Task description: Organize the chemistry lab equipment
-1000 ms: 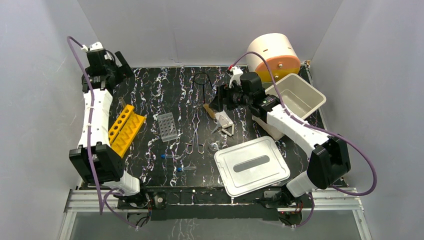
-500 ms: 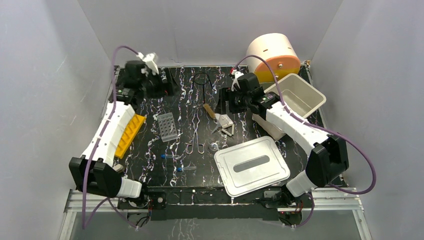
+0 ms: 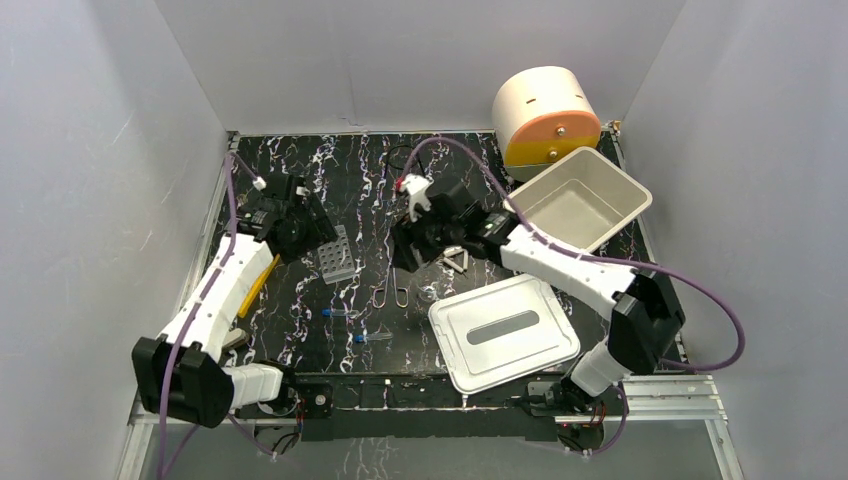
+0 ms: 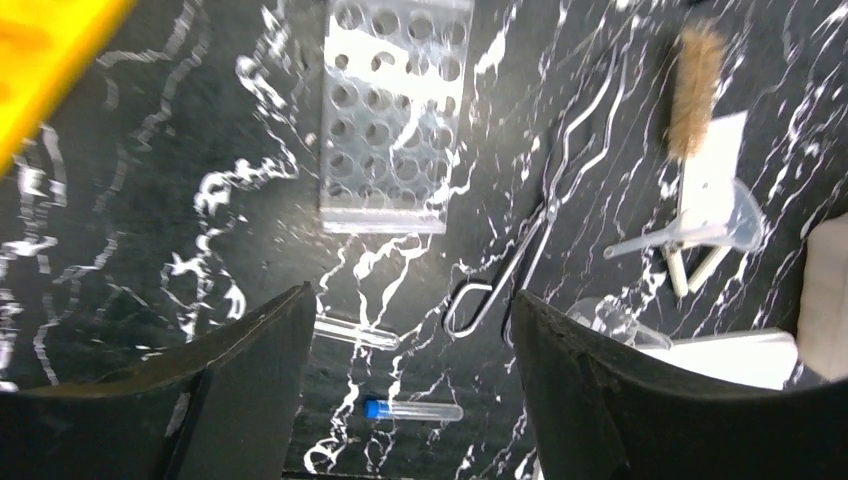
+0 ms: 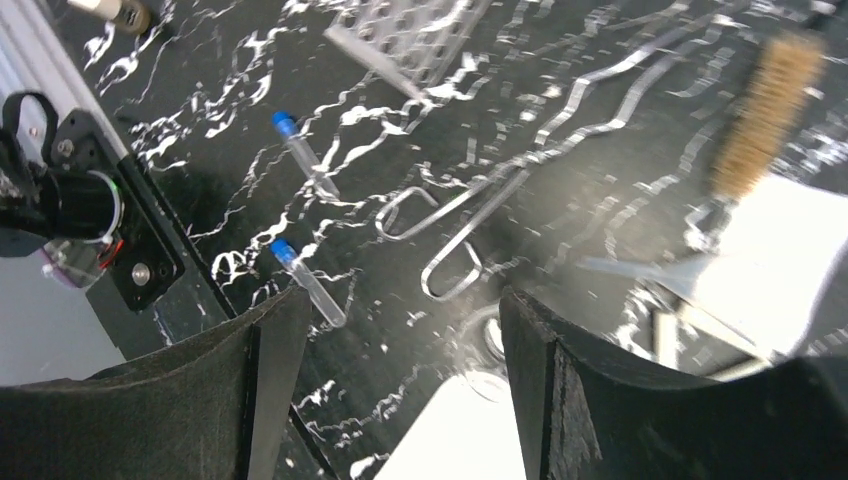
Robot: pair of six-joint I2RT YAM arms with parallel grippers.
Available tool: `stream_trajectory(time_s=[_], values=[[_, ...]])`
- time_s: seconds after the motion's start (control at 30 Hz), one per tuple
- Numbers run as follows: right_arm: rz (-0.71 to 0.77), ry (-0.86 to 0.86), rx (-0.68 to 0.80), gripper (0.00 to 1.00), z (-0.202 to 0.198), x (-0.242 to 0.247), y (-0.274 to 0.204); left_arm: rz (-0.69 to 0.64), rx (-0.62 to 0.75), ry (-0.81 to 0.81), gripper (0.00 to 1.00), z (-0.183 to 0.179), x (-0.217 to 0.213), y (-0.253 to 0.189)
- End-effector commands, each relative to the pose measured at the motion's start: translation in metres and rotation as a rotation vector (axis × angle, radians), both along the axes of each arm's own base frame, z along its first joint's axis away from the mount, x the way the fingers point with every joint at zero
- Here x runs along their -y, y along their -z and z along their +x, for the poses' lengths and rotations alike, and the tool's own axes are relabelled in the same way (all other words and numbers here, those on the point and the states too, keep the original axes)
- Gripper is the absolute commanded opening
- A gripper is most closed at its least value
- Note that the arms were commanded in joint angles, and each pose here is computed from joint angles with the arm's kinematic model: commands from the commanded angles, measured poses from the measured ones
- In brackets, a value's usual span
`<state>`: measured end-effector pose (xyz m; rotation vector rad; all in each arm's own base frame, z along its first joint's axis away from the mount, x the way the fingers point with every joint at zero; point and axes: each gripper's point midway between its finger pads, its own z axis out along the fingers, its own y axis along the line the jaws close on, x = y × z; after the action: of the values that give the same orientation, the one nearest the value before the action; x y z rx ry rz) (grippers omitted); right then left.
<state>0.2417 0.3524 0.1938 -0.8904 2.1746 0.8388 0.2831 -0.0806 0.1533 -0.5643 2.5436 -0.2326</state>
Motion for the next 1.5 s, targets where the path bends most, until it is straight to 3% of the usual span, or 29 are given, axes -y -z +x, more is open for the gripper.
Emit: stream_trajectory(time_s=[0.0,0.13,0.33,0.57,0.83,1.07,1.47], values=[[0.039,-0.111,0.106,0.77,-0.020,-0.051,0.002,0.150,0.251,-0.133,0.69,0.014,-0.041,-0.078],[0.016,-0.188,0.128,0.76,-0.043,-0.087,0.025,0.267,0.371,-0.204,0.70,0.018,-0.069,-0.133],[-0.072,-0.284,0.124,0.73,-0.059,-0.128,0.068,0.251,0.474,-0.232,0.75,0.022,-0.072,-0.178],[-0.166,-0.285,0.089,0.67,-0.048,-0.147,0.108,0.239,0.495,-0.211,0.82,0.025,-0.068,-0.194],[-0.216,-0.372,0.072,0.65,-0.062,-0.157,0.129,0.296,0.538,-0.206,0.88,0.029,-0.075,-0.213],[-0.290,-0.411,0.020,0.61,-0.072,-0.164,0.149,0.307,0.536,-0.202,0.90,0.027,-0.077,-0.213],[-0.416,-0.436,0.069,0.47,-0.075,-0.152,0.169,0.295,0.524,-0.200,0.91,0.029,-0.074,-0.209]])
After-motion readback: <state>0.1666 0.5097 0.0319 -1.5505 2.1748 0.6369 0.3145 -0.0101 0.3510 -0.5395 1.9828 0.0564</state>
